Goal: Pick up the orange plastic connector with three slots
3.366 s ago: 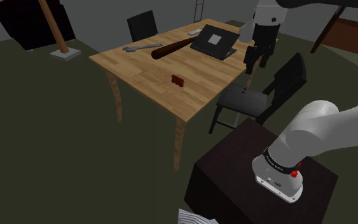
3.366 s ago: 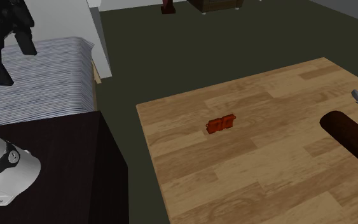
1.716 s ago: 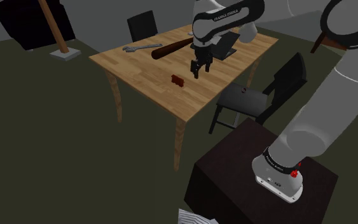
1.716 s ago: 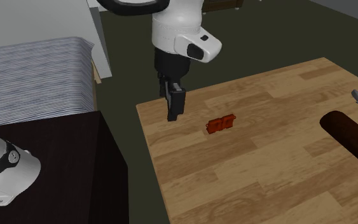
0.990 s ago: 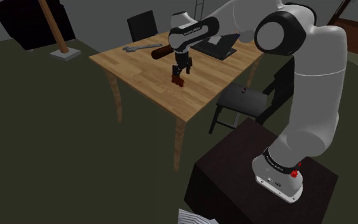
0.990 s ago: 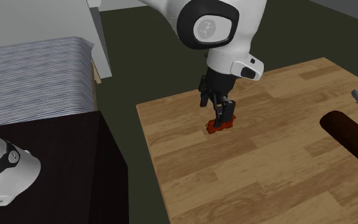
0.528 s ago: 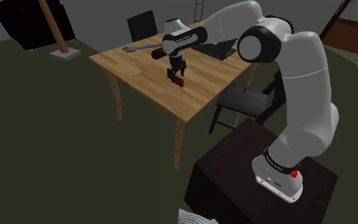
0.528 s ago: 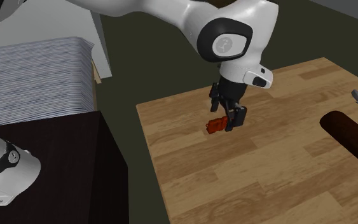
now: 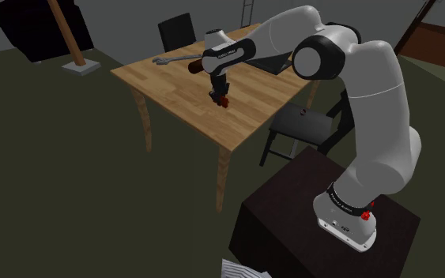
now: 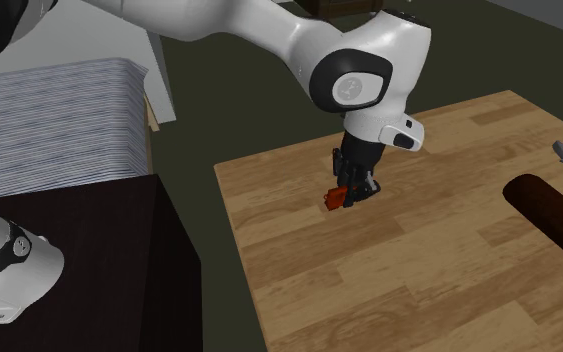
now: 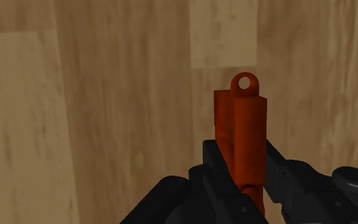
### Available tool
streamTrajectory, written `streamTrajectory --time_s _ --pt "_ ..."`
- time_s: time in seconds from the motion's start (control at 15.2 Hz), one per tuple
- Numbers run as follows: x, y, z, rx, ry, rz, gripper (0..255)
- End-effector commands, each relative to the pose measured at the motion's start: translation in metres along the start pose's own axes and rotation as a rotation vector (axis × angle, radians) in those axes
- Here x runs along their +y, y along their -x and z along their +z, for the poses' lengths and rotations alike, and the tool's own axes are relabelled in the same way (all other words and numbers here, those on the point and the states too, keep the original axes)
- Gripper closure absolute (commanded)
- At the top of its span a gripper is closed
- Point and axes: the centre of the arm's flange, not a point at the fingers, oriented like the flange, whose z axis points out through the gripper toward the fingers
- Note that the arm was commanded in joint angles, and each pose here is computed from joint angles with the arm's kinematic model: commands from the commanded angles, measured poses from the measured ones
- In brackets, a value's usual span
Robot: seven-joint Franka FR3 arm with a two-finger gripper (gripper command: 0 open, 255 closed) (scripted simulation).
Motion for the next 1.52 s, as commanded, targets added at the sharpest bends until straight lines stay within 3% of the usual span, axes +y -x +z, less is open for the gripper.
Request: streamTrajectory --time_s 0.0,0.4,1.45 --pt "0.000 0.000 0.001 0.000 0.000 0.000 255" --pt "0.000 0.000 0.000 0.000 0.000 0.000 255" --pt "0.007 0.011 -0.079 0.000 0.000 0.000 255"
